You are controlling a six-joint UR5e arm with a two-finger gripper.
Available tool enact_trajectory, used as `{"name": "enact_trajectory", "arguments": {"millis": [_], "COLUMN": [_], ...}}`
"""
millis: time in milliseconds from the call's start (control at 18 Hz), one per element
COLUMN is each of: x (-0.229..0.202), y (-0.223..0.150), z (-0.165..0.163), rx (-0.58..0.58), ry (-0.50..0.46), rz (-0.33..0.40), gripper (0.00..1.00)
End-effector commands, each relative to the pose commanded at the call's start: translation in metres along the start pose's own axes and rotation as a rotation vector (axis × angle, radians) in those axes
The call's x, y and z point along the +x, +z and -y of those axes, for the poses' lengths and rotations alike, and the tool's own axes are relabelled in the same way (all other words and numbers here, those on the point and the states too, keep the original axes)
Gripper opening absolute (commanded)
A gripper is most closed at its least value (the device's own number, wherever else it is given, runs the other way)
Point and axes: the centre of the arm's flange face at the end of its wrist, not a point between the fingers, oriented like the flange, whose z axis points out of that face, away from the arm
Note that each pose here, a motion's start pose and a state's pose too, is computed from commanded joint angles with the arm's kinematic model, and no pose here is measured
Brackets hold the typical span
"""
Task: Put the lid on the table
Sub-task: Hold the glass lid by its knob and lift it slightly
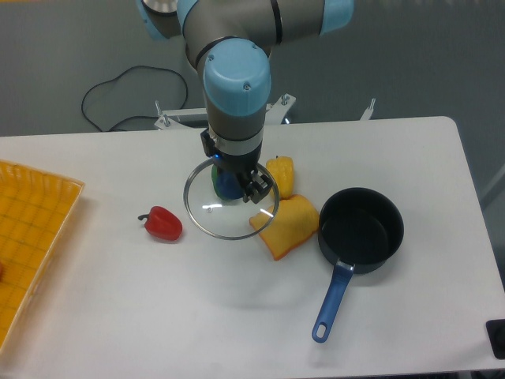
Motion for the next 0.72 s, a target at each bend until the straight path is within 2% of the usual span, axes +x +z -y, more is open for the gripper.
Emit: {"name": "enact_trajectory", "arguments": {"millis": [722], "x": [0.0003], "y": [0.0004], "z": [0.0049], "rx": [0.011], "ry": [-0.059], "rz": [0.02], "gripper": [0.53]}}
